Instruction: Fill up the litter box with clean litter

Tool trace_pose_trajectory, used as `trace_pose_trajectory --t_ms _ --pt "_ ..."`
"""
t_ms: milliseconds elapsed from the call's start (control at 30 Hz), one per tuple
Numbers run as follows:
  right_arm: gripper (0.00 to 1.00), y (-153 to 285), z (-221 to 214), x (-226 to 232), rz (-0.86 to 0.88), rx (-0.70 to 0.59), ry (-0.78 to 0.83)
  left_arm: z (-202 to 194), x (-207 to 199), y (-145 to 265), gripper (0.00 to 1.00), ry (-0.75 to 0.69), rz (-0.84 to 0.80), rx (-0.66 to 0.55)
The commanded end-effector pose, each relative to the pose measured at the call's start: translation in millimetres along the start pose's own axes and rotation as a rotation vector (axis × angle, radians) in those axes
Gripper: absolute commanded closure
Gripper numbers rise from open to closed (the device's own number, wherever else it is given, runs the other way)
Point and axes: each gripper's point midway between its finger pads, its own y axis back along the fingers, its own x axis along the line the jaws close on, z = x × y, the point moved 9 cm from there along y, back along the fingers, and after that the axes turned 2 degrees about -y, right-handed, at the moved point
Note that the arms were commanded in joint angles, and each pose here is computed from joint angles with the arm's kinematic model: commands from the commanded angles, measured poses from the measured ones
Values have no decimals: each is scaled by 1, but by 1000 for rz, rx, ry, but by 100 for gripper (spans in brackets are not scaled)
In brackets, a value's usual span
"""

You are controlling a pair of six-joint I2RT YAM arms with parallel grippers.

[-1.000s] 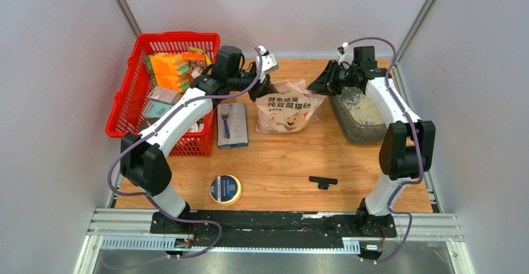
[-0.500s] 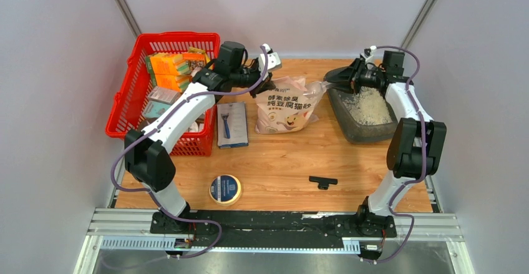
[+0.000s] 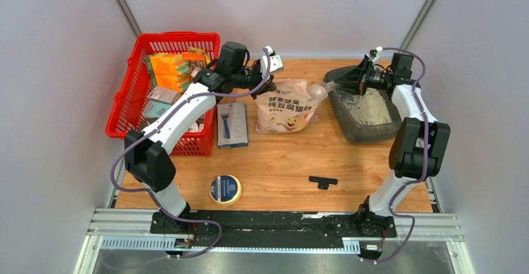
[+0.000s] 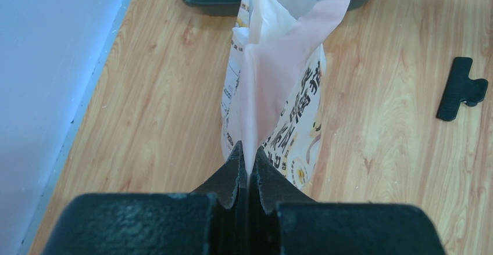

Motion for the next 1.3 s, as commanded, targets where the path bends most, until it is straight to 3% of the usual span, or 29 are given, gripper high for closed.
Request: trace_pose_trajectory --t_ms 0,733,1267 --pt "100 17 -2 9 27 -8 54 30 10 24 100 -85 80 -54" --pt "100 50 8 24 43 -83 53 28 15 22 100 -97 100 -30" --pt "100 78 18 25 49 -226 -15 24 17 14 100 -81 78 -20"
